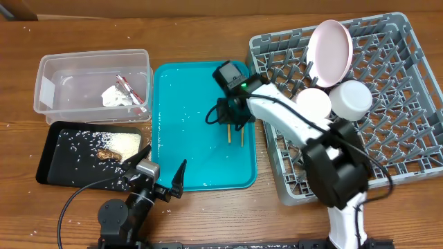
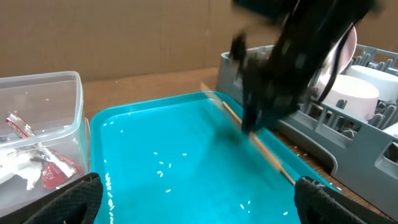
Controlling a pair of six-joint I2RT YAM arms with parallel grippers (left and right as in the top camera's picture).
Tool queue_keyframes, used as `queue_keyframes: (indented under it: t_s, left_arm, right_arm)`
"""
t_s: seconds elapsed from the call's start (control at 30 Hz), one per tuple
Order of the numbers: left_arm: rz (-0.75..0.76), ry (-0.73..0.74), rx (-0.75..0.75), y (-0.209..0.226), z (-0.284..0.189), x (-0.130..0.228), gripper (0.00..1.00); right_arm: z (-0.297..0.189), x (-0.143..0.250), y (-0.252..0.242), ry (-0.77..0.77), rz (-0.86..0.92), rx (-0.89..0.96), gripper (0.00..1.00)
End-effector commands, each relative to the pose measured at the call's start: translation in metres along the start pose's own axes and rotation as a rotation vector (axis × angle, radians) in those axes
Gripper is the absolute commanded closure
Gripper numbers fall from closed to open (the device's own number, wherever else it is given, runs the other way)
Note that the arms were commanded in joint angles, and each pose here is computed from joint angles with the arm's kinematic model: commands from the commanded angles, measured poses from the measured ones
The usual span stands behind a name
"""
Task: Sort waste into correct bins and load items into the dishwasher
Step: 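Grasp one wooden chopstick and place it in the dish rack, then grasp the second chopstick and place it in the dish rack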
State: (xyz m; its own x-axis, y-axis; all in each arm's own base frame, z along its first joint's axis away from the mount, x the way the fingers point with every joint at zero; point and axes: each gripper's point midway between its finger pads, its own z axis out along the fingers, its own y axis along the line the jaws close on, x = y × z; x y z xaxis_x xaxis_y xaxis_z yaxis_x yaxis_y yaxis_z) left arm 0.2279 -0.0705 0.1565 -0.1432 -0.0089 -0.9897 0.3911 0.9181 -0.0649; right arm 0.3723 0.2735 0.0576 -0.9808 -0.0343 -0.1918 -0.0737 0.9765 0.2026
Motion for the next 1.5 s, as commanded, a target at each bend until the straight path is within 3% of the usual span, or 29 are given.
queue_keyframes:
  t_s: [0.0, 0.2, 0.4, 0.5, 0.57, 0.67, 0.73, 0.87, 0.97, 1.13, 1.4, 1.47]
  left_arm:
    - [0.014, -0.004, 0.015, -0.003, 0.0, 0.0, 0.0]
    - [0.014, -0.004, 0.016, -0.003, 0.0, 0.0, 0.0]
    - [0.014, -0.004, 0.015, -0.003, 0.0, 0.0, 0.0]
    - [0.014, -0.004, 0.015, -0.003, 0.0, 0.0, 0.0]
    - [0.014, -0.004, 0.015, -0.003, 0.0, 0.0, 0.0]
    - [0.014, -0.004, 0.015, -0.003, 0.0, 0.0, 0.0]
    - [0.014, -0.004, 0.015, -0.003, 0.0, 0.0, 0.0]
    - [0.014, -0.004, 0.015, -0.003, 0.0, 0.0, 0.0]
    - [0.014, -0.004, 0.015, -0.003, 0.0, 0.0, 0.0]
    - [0.014, -0.004, 0.015, -0.003, 0.0, 0.0, 0.0]
    - [0.014, -0.004, 0.015, -0.003, 0.0, 0.0, 0.0]
    - [0.014, -0.004, 0.015, -0.003, 0.0, 0.0, 0.0]
  right_arm:
    - [-0.112, -0.047, 0.001, -0.28, -0.099, -0.025, 0.96]
    - [-0.152, -0.064, -0.049, -0.355, -0.258, 0.095, 0.96]
    - [-0.109, -0.049, -0.082, -0.23, -0.256, 0.156, 0.95]
    - [-0.089, -0.037, -0.102, -0.174, -0.251, 0.238, 0.87]
    - [-0.089, -0.035, -0.107, -0.165, -0.244, 0.266, 0.67]
    - [-0.1, -0.036, -0.096, -0.181, -0.248, 0.231, 0.52]
    - [-0.107, -0.033, -0.078, -0.184, -0.265, 0.163, 0.49]
    - [-0.106, -0.017, -0.024, -0.154, -0.287, -0.06, 0.48]
    - [-0.095, -0.011, -0.004, -0.153, -0.234, -0.104, 0.48]
    - [-0.056, -0.004, 0.002, -0.171, -0.113, -0.05, 0.43]
    - [0.01, -0.005, -0.04, -0.184, 0.058, 0.147, 0.43]
    - [0.027, -0.002, -0.042, -0.152, 0.063, 0.144, 0.5]
